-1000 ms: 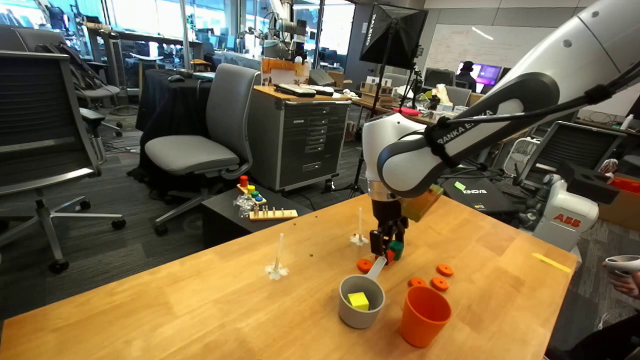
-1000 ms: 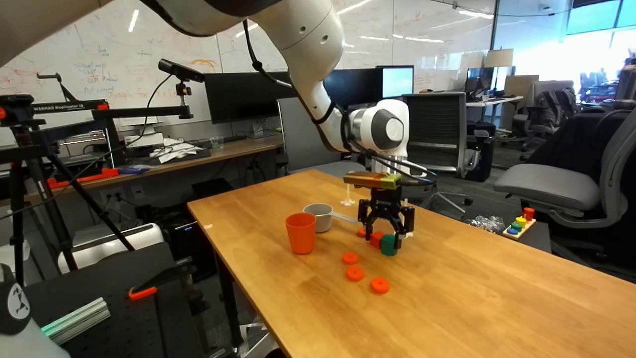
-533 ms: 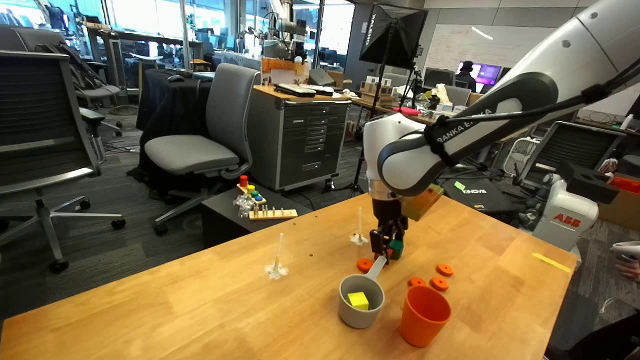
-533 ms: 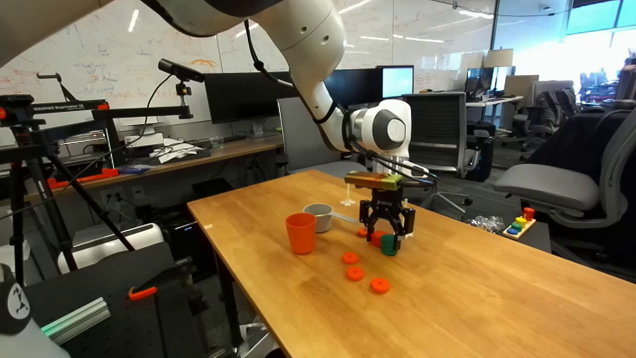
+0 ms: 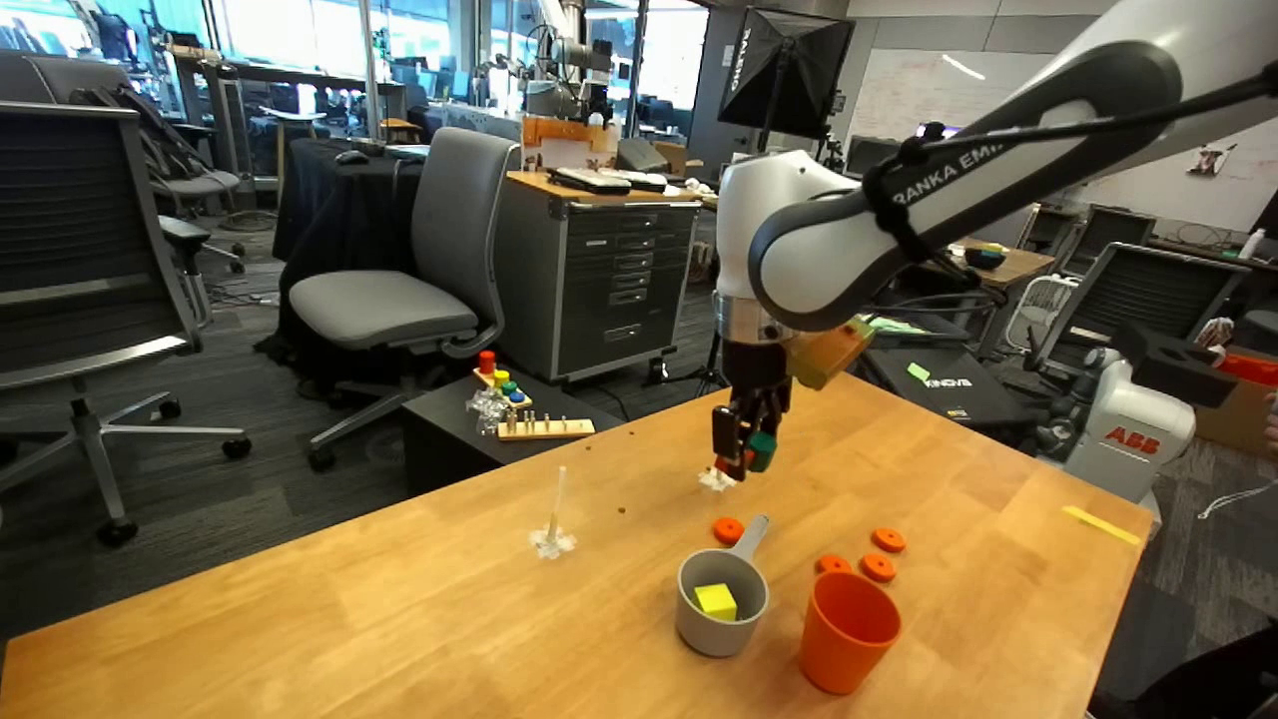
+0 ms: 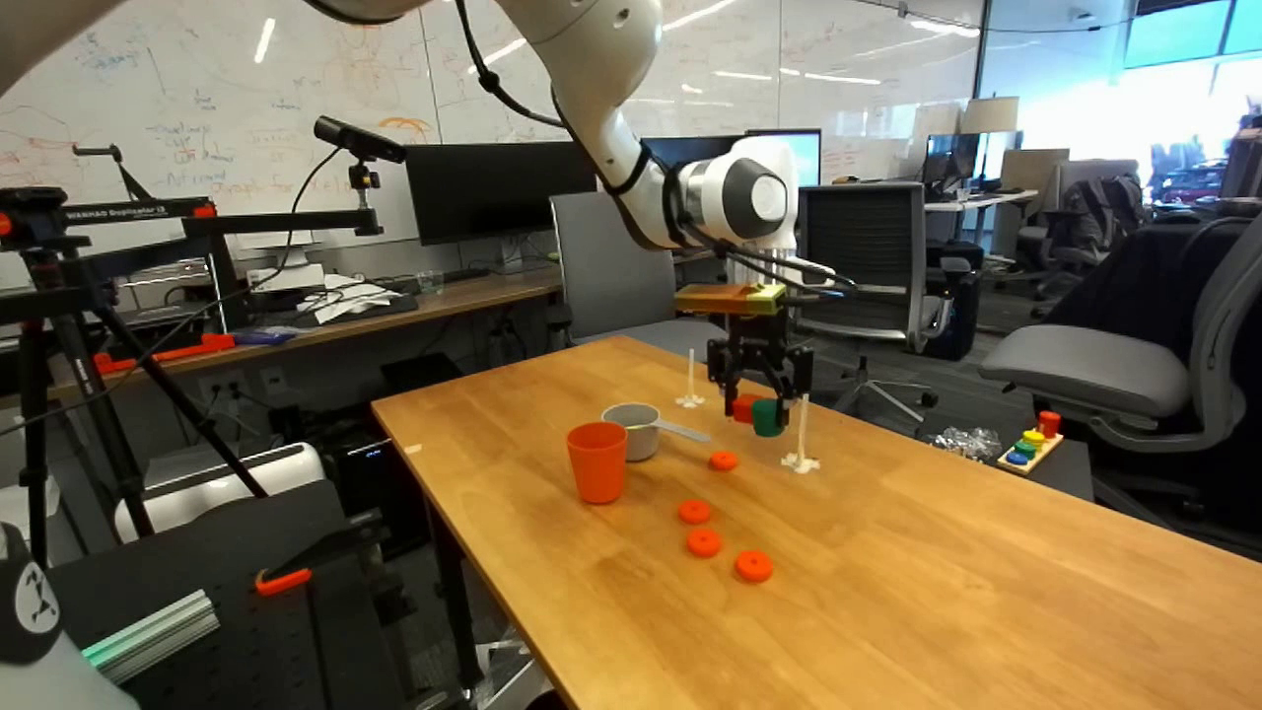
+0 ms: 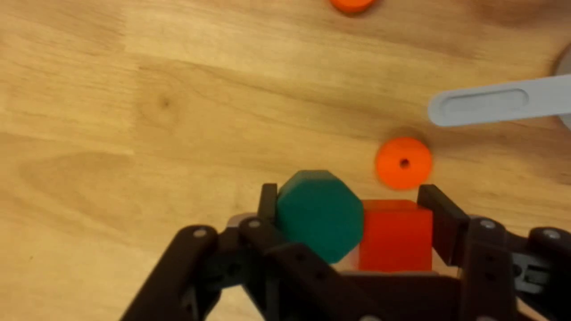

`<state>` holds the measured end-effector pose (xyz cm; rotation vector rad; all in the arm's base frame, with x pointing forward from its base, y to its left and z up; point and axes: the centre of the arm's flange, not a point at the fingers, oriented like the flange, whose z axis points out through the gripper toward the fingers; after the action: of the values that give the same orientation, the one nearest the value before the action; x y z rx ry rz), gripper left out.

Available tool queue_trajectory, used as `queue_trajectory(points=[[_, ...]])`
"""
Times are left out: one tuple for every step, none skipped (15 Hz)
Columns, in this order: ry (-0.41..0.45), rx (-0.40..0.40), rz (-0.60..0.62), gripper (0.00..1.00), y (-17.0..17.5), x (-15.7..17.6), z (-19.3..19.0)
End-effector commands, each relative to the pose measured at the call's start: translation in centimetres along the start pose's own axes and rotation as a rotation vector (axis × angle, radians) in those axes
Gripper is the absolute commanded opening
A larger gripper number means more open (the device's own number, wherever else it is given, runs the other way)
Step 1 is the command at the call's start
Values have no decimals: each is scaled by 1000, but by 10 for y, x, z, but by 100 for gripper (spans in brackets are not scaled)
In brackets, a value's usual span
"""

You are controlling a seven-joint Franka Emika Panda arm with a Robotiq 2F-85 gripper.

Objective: Put the blocks in the grey cup

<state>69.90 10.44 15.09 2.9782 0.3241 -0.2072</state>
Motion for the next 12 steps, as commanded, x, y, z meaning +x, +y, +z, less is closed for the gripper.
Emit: queue_trajectory(points=[[92, 11, -32, 53, -30, -27, -67], [111, 25, -40, 53, -41, -30, -80], [120, 44, -53, 53, -52, -34, -88], [121, 53, -72, 53, -68, -38, -93], [119, 64, -88, 53, -79, -44, -94], [111, 77, -107, 53, -93, -50, -93], [102, 93, -119, 53, -104, -55, -89], [90, 110, -130, 53, -115, -61, -82], [78, 125, -142, 53, -126, -67, -75], [65, 135, -149, 53, -135, -73, -66], [53, 146, -154, 53, -142, -79, -58], [45, 153, -158, 53, -147, -84, -52]])
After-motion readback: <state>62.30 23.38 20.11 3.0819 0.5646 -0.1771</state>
